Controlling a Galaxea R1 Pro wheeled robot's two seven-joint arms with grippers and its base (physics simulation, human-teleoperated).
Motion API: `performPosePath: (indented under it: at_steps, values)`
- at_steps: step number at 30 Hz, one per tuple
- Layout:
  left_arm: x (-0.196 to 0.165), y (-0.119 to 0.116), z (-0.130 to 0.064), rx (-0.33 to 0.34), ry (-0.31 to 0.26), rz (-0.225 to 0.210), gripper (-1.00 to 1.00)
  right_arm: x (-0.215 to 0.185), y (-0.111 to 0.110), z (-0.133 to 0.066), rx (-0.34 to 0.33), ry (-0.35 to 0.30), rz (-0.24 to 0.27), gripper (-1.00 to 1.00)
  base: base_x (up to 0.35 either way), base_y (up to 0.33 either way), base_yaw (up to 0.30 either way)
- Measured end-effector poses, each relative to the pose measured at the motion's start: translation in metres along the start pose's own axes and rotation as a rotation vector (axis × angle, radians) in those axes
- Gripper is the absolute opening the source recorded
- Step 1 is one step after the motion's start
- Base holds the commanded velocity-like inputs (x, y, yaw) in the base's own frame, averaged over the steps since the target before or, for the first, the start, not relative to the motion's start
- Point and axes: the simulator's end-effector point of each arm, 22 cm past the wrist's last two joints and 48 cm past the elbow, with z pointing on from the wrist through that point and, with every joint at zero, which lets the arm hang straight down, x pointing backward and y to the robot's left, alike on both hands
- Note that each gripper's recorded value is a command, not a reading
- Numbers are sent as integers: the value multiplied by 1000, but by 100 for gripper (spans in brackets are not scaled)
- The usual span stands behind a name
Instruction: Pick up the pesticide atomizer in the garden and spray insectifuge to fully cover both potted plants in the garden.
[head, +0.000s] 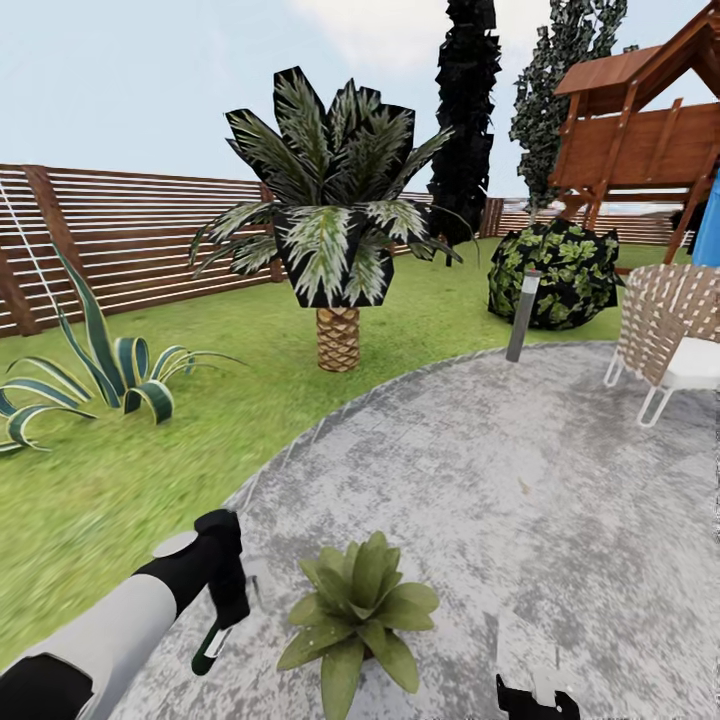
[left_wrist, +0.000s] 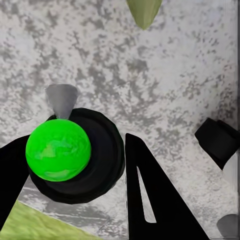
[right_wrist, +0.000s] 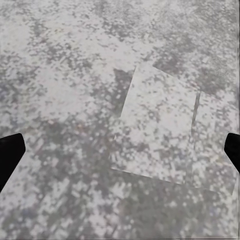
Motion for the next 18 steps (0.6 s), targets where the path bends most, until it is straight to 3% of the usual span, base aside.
performPosePath:
  at_steps: [5, 14, 18]
  values:
    - [18, -7, 13, 29, 33, -23, -100, 0, 0, 0, 0, 0, 0, 100, 0, 0, -137]
    - [-5, 12, -9, -4, 0, -22, -100, 5, 0, 1, 0, 11, -2, 100, 0, 0, -3]
    - [0, 10, -1, 3, 13, -15, -100, 8, 0, 1, 1, 17, -3, 100, 0, 0, 0]
